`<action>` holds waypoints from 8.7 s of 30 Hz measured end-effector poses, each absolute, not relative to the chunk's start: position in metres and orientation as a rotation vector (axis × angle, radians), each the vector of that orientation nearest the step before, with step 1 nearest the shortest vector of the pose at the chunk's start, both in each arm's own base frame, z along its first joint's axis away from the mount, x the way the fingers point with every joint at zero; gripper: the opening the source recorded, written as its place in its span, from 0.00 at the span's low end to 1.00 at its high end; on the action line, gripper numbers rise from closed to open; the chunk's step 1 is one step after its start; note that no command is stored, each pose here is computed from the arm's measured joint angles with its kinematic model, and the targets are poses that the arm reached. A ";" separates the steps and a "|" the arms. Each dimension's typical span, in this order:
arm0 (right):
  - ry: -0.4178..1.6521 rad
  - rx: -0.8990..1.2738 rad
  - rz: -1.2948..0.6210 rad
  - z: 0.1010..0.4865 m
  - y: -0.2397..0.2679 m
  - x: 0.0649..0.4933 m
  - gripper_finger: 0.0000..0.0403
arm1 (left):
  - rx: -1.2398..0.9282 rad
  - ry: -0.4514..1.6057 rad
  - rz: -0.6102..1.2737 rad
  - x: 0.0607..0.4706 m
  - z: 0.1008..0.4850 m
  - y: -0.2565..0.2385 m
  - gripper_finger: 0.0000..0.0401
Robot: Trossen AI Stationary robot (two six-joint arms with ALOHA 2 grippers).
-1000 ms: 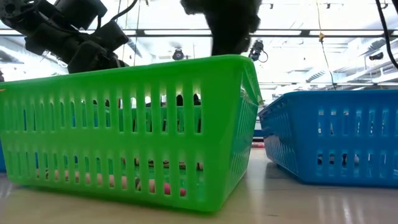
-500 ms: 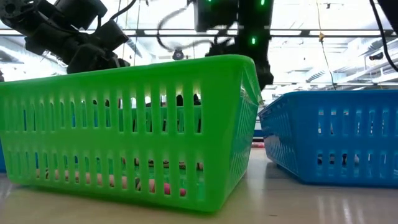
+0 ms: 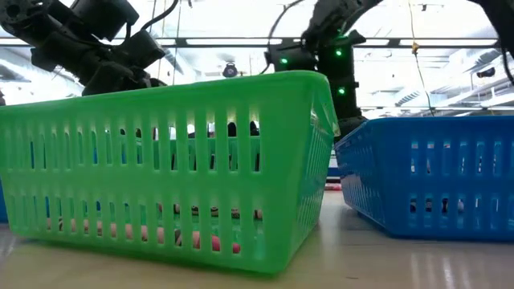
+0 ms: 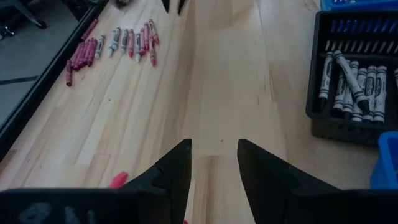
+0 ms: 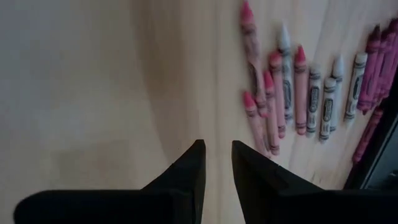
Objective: Sort crayons
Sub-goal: Put the pink crayon into the green bin
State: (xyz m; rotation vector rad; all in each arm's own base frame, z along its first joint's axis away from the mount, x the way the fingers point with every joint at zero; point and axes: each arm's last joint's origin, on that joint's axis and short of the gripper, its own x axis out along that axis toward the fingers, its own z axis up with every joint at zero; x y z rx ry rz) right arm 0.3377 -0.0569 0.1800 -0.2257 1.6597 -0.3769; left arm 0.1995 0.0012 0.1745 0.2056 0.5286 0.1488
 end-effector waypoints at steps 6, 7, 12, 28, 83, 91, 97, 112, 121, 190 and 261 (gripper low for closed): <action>1.569 -0.259 -0.150 0.176 -0.083 0.307 0.21 | 0.205 0.526 0.149 0.200 0.175 0.001 0.35; 1.554 -0.285 -0.116 0.174 -0.086 0.303 0.21 | 0.205 0.526 0.149 0.200 0.175 0.001 0.35; 1.539 -0.326 -0.088 0.159 -0.103 0.286 0.22 | 0.201 0.525 0.150 0.200 0.175 0.001 0.35; 1.545 -0.278 -0.151 0.148 -0.130 0.281 0.29 | 0.208 0.522 0.164 0.200 0.175 0.003 0.35; 1.261 0.096 -0.004 0.197 -0.101 0.329 0.03 | 0.204 0.547 0.170 0.199 0.173 0.004 0.35; 1.131 0.209 0.092 0.203 -0.063 0.350 0.03 | 0.203 0.547 0.170 0.199 0.173 0.004 0.35; 1.058 0.278 0.176 0.208 -0.032 0.362 0.03 | 0.203 0.547 0.170 0.199 0.173 0.004 0.35; 0.855 0.383 0.371 0.224 0.029 0.382 0.03 | 0.202 0.547 0.171 0.199 0.173 0.004 0.35; 0.781 0.427 0.427 0.232 0.064 0.385 0.03 | 0.171 0.544 0.178 0.199 0.173 0.004 0.35; 1.196 0.232 0.108 0.213 0.122 0.423 0.23 | 0.134 0.538 0.189 0.199 0.173 0.004 0.35; 1.540 -0.232 -0.021 0.133 -0.128 0.354 0.22 | 0.154 0.581 0.182 0.197 0.170 0.004 0.35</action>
